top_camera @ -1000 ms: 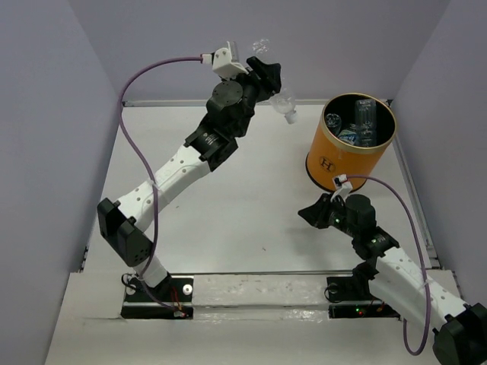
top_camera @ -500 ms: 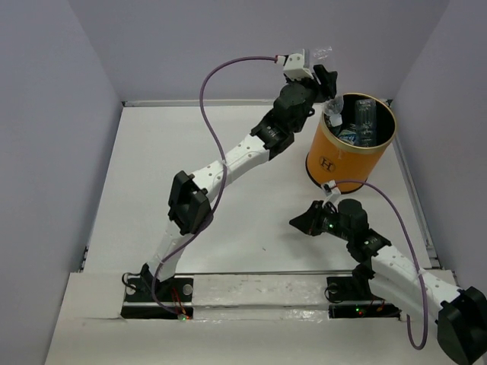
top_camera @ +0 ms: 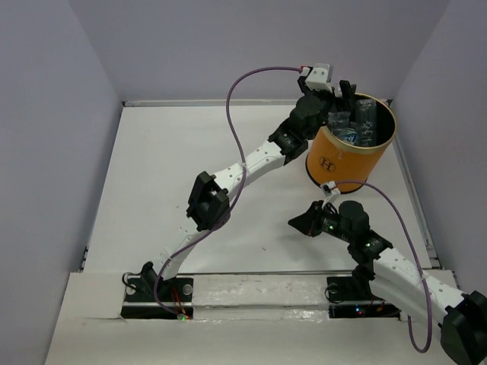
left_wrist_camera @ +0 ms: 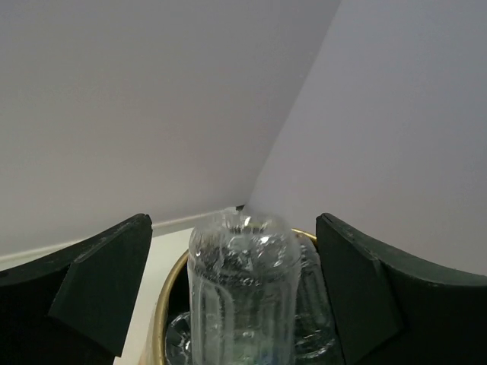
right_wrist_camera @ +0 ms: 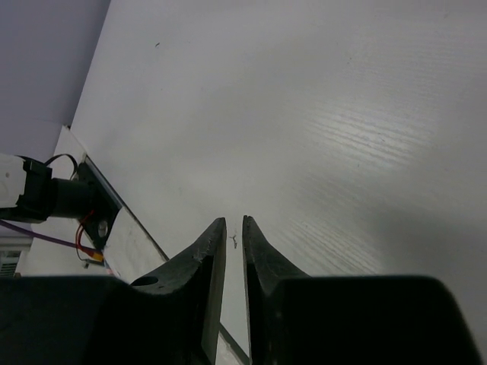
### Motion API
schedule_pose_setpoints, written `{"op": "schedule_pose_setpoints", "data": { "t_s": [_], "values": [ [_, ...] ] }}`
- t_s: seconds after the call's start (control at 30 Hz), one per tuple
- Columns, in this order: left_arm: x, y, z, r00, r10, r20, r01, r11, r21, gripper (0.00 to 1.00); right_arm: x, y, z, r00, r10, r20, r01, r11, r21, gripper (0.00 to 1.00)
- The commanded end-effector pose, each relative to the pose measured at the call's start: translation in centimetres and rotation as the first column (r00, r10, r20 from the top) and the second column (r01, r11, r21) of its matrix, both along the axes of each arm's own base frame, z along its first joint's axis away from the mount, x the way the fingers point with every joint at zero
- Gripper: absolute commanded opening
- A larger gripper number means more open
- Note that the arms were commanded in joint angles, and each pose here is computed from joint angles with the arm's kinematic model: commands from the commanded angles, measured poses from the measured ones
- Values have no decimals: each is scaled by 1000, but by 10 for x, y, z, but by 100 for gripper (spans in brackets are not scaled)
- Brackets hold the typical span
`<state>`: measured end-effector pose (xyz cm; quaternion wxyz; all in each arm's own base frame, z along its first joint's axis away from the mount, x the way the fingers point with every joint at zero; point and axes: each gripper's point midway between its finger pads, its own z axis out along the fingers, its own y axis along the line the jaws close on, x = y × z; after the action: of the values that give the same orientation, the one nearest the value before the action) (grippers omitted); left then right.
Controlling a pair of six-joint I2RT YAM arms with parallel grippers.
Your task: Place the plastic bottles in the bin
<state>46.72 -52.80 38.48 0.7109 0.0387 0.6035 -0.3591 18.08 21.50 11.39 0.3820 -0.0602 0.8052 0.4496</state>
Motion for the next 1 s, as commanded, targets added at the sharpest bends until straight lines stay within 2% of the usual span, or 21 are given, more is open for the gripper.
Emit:
{"op": "schedule_pose_setpoints", "data": {
  "t_s": [0.0,0.13,0.33,0.5,0.67,0.77,0.8,0.83,0.87,0.97],
  "values": [
    [-25,20,81,989,-16,150,30,996,-86,99,6,0,14,997,-9,76,9,1000,8,20],
    [-50,17,106,980,-86,181,104,990,-90,99,13,-2,17,995,-27,94,29,999,-22,20],
    [-83,52,156,973,-97,210,120,988,-101,99,19,-6,36,988,-50,145,55,998,-32,21],
    [-104,119,173,987,18,162,-10,999,-49,99,24,-11,66,975,-76,211,85,996,-35,24],
    [-125,193,137,986,161,51,-164,984,64,99,28,-12,104,955,-90,284,94,996,-1,30],
    [-143,245,97,968,250,-35,-243,960,137,99,26,-14,125,943,-91,320,94,996,7,41],
    [-157,265,77,965,256,-59,-245,957,152,99,26,-15,133,937,-93,338,96,995,11,60],
    [-164,275,65,964,258,-71,-243,955,170,99,27,-18,143,921,-93,378,102,995,-2,68],
    [-179,288,44,970,229,-79,-210,957,198,99,26,-22,161,907,-104,407,115,993,-5,83],
    [-205,298,16,985,140,-98,-112,964,242,99,27,-41,205,853,-168,494,195,981,-3,98]
  ]
}}
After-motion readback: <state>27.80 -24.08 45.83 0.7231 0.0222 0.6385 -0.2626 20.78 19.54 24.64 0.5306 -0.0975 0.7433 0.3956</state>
